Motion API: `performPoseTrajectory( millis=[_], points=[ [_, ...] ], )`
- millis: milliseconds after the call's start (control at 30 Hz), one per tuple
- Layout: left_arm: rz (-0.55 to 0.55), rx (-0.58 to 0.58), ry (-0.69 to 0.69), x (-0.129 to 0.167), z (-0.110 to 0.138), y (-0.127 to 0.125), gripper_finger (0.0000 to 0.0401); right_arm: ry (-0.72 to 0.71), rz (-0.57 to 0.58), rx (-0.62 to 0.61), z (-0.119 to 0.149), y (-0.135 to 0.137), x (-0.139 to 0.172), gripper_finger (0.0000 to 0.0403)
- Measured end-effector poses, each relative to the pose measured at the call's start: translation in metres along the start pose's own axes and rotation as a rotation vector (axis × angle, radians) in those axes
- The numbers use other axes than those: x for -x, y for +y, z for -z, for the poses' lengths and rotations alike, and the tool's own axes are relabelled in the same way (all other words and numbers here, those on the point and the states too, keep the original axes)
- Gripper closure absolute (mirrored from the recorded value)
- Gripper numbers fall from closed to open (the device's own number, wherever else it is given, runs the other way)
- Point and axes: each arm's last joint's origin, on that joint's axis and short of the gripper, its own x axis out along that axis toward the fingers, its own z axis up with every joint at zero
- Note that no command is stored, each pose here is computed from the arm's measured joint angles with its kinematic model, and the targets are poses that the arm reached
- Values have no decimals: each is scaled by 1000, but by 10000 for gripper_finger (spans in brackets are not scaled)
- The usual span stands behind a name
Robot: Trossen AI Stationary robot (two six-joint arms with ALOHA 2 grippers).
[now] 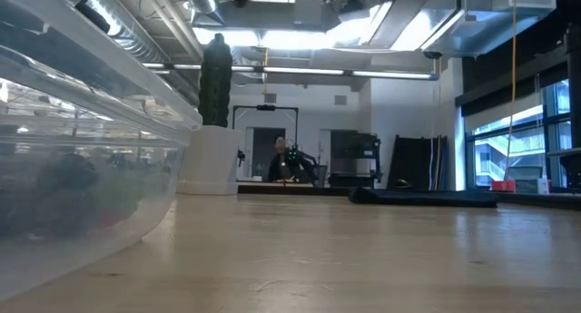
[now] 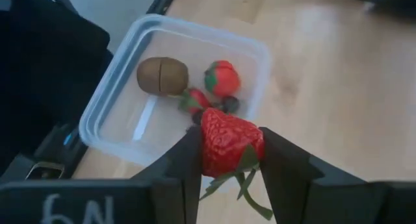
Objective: Pick and placing Produce into tupperware
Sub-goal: Put the strawberry in the transparent bin
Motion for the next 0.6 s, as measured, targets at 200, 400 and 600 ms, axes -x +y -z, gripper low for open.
performPoseTrajectory(
  millis=[200, 400, 600],
  points=[
    [0, 1, 0, 0, 0, 0, 271, 12, -123, 31, -7, 22, -55, 271],
    [0, 3, 0, 0, 0, 0, 271, 30, -213, 62, -3, 52, -89, 271],
    [0, 29, 0, 0, 0, 0, 271, 52, -215, 47, 6, 57, -109, 270]
  ],
)
